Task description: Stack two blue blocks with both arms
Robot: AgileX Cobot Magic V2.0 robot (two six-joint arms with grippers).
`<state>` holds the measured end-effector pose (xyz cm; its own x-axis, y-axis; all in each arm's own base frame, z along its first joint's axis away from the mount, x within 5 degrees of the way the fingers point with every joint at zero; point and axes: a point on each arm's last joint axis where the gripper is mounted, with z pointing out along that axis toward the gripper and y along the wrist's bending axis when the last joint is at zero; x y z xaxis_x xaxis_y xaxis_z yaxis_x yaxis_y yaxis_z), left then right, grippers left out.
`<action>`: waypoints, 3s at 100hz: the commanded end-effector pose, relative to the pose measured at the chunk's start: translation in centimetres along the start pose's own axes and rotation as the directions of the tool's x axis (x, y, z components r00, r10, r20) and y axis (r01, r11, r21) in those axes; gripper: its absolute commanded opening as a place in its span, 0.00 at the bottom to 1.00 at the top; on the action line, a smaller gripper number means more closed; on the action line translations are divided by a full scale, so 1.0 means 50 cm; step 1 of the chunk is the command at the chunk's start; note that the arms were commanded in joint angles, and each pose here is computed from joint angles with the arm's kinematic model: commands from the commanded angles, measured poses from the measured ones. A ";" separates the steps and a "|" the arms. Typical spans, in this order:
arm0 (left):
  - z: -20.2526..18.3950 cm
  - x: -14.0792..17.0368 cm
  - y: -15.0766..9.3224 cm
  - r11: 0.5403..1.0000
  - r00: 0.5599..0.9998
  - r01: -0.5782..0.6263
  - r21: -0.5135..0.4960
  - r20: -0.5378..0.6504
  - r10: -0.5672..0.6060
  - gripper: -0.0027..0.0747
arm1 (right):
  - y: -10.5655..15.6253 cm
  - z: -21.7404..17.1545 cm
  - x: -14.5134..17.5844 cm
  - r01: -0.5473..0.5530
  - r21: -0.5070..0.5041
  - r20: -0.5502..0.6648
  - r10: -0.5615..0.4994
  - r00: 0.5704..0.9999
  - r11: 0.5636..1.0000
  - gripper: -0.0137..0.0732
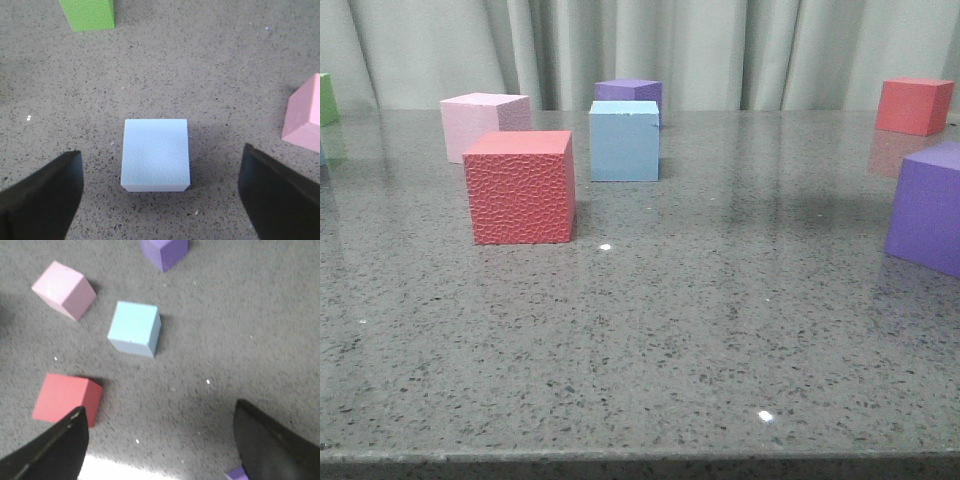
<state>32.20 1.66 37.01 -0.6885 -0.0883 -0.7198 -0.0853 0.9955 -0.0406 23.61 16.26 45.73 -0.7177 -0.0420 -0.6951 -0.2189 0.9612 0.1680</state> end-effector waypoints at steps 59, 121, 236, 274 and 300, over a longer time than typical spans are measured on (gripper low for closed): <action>0.142 -0.045 -0.001 1.000 0.982 -0.017 -0.002 -0.188 0.016 0.81 | -0.032 -0.042 0.056 -0.002 -0.041 0.057 0.004 0.998 0.999 0.84; 0.181 -0.031 0.001 1.000 0.971 -0.018 -0.005 -0.240 0.017 0.67 | -0.031 -0.042 0.057 -0.006 -0.047 0.052 0.008 0.999 0.999 0.84; -0.058 -0.165 -0.221 0.959 0.982 0.180 0.218 -0.102 -0.161 0.46 | -0.041 -0.041 0.062 0.010 0.010 0.023 -0.011 1.000 1.000 0.84; -0.054 -0.112 -0.415 0.925 0.987 0.152 0.349 -0.111 -0.121 0.46 | -0.067 -0.058 0.066 0.043 0.121 0.023 -0.046 0.999 0.992 0.84; -0.026 -0.076 -0.490 0.915 0.983 0.144 0.378 -0.159 -0.089 0.45 | -0.088 -0.102 0.085 0.039 0.110 0.090 -0.049 0.995 0.993 0.84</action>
<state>37.18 -22.01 38.27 -0.8508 -0.1408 -0.5062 0.0423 0.9419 -0.3332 19.08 11.63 44.09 -0.7241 -0.0777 -0.6853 -0.1664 0.9840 0.0643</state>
